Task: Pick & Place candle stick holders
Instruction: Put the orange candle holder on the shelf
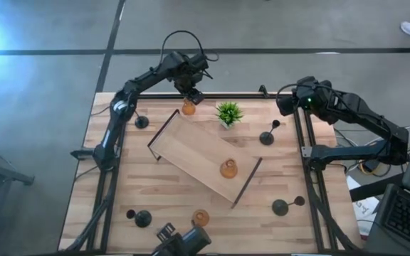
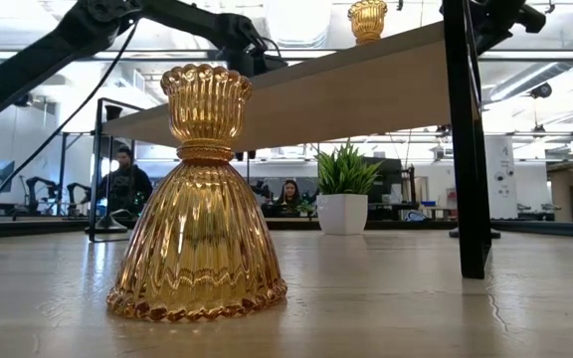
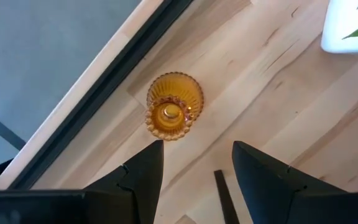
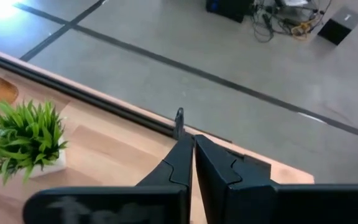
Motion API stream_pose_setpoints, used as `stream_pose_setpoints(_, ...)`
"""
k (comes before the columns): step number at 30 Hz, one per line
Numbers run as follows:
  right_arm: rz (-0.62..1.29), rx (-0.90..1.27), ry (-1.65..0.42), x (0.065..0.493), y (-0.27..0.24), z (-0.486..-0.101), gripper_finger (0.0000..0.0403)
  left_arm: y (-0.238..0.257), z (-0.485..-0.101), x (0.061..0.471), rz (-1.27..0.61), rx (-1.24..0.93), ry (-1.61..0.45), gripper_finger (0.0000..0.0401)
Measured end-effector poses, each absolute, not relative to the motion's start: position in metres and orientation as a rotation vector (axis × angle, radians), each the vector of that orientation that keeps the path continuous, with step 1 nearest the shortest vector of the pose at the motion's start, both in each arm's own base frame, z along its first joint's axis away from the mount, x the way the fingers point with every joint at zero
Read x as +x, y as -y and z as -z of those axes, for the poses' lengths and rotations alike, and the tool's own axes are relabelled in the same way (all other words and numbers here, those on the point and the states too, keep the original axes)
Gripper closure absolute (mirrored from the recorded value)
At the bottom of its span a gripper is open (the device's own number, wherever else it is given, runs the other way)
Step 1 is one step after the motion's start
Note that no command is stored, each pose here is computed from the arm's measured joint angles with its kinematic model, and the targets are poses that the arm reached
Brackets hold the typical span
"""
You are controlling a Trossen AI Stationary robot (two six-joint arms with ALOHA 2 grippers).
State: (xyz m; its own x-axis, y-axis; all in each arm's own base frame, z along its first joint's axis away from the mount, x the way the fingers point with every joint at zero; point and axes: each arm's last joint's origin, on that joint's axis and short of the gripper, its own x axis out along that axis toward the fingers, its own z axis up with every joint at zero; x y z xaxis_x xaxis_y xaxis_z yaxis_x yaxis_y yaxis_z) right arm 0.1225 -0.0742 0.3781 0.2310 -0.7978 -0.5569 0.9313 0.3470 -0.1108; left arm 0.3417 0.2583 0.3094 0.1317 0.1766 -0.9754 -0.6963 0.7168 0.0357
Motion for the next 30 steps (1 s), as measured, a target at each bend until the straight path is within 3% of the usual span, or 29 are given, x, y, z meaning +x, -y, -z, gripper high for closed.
stream_pose_setpoints(19,1.205,0.259,-0.605,0.122,0.075,-0.378,0.0307,-0.257,-0.255,0.348,-0.583,-0.541,-1.369,0.0206)
stream_pose_setpoints(30,1.204,0.258,-0.606,0.122,0.075,-0.377,0.0301,-0.256,-0.264,0.349,-0.561,-0.489,-1.356,0.0206)
